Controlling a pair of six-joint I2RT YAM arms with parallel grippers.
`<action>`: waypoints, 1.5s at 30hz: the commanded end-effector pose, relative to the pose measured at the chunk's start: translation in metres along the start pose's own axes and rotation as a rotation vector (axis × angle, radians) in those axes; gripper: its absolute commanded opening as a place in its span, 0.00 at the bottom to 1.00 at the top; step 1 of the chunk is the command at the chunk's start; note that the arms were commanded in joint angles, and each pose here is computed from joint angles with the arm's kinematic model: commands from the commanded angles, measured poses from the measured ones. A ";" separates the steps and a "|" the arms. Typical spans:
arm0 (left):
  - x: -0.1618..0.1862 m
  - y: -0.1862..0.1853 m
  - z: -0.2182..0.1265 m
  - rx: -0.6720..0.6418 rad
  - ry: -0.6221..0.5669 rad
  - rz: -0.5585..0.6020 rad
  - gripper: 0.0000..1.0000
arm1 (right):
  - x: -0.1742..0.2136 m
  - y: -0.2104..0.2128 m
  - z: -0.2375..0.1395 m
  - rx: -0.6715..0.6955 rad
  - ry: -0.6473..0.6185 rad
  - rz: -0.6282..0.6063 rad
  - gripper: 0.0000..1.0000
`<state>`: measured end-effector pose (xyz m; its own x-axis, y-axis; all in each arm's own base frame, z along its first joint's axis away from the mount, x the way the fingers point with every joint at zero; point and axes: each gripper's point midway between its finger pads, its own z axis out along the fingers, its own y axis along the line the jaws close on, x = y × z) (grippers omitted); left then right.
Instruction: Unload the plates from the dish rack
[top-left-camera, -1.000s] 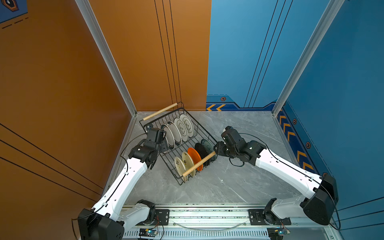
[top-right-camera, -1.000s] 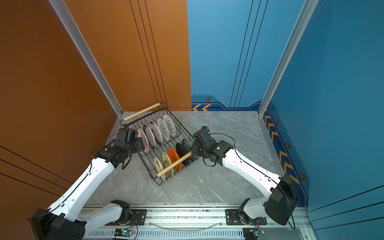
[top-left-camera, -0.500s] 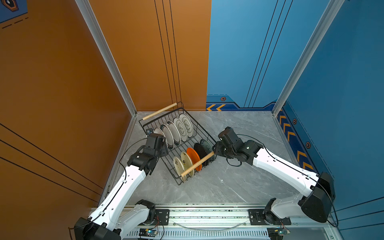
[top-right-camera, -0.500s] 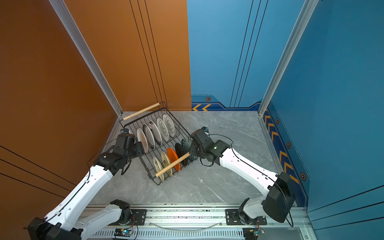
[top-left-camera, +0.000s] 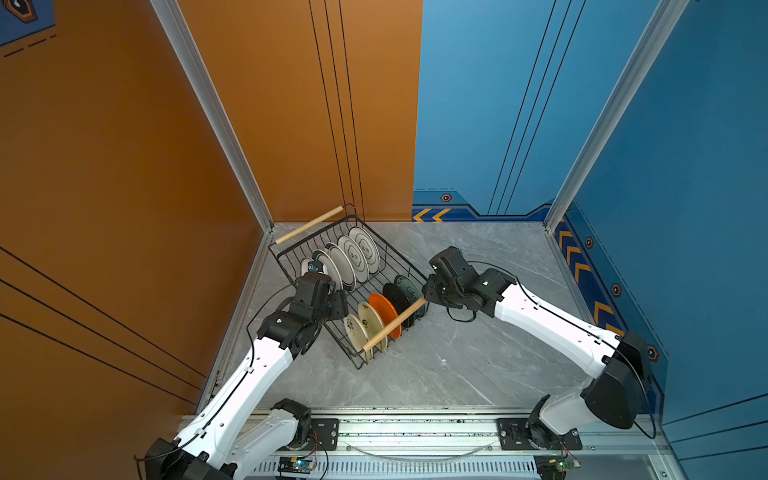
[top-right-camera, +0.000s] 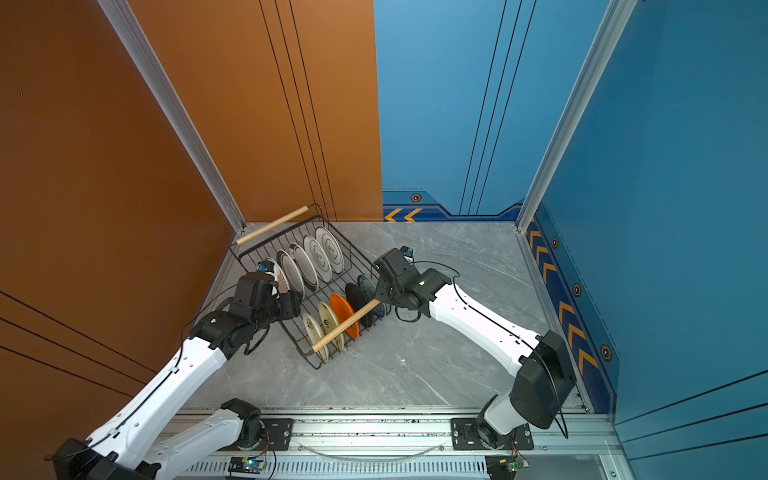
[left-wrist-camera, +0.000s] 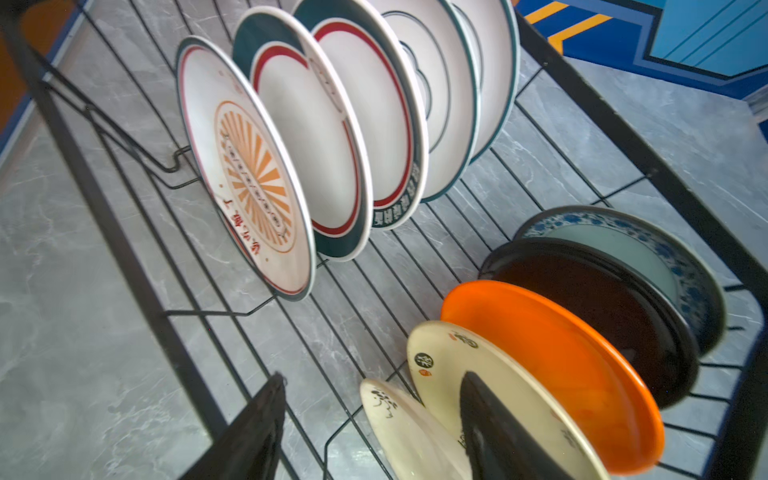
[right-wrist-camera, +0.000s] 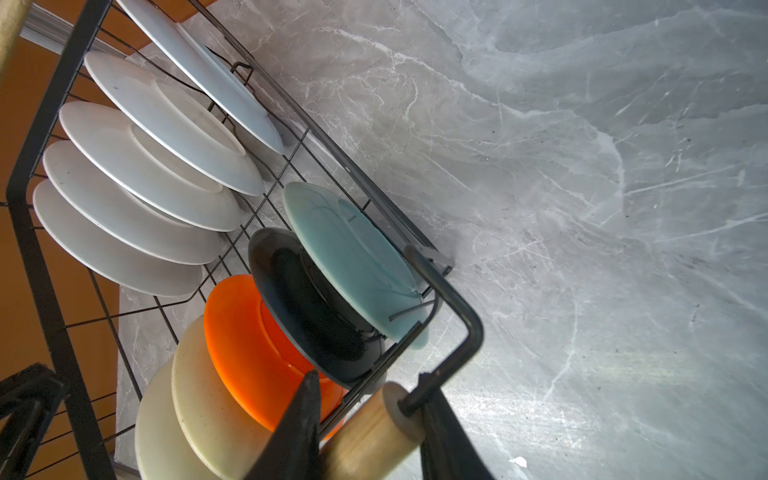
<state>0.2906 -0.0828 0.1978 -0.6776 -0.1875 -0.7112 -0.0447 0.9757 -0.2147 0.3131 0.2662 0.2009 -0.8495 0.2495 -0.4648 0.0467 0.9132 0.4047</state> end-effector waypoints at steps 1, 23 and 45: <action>-0.002 -0.016 -0.004 0.071 -0.001 0.030 0.68 | 0.010 -0.015 0.011 0.083 0.083 -0.162 0.16; 0.001 -0.053 0.000 0.188 0.108 0.153 0.67 | -0.058 -0.020 0.038 0.057 0.197 -0.365 0.00; -0.004 -0.057 -0.018 0.131 0.217 0.489 0.74 | -0.118 -0.039 0.067 -0.037 0.227 -0.428 0.04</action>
<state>0.2900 -0.1411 0.2160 -0.7758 0.2371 -0.5847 0.3384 0.9385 -0.0685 0.4512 0.2286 0.2025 -0.8911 -0.0971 -0.4432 -0.2542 0.9160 0.3104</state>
